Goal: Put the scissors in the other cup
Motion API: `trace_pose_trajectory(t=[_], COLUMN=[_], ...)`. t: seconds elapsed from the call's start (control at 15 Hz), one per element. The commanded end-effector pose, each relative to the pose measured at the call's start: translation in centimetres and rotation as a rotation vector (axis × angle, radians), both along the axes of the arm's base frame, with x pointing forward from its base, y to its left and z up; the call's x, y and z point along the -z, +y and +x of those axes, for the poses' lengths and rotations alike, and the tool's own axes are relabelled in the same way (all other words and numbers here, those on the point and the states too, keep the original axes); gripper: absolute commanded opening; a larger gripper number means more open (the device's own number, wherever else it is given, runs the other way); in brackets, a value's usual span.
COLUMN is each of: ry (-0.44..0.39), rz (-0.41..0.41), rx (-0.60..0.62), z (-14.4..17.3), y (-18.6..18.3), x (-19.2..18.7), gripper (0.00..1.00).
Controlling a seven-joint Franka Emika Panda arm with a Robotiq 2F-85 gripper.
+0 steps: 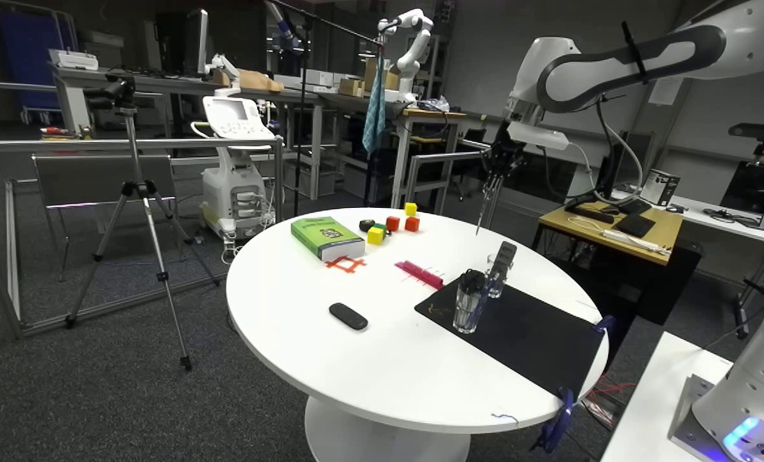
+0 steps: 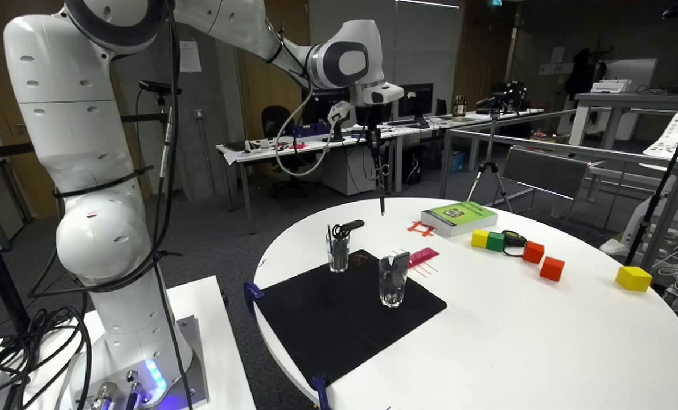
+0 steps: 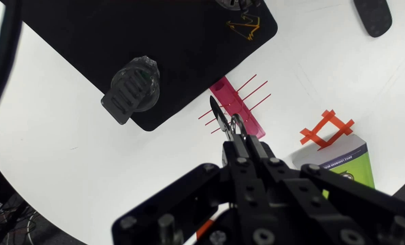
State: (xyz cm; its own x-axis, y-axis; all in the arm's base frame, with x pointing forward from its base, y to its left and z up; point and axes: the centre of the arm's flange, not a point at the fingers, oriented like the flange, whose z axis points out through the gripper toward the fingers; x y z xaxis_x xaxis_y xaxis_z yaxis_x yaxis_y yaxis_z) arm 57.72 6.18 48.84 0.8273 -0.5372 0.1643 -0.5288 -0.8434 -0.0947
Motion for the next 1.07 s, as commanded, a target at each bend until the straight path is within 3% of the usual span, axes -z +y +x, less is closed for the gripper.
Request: trace_pose_trajectory(t=[0.0, 0.4, 1.0], ry=[-0.021, -0.035, 0.041], rz=[0.000, 0.008, -0.006], rx=[-0.030, -0.104, -0.230], z=[-0.4, -1.1, -3.8], y=[2.5, 6.9, 11.7], x=[-0.3, 0.1, 1.7], gripper=[0.01, 0.01, 0.01])
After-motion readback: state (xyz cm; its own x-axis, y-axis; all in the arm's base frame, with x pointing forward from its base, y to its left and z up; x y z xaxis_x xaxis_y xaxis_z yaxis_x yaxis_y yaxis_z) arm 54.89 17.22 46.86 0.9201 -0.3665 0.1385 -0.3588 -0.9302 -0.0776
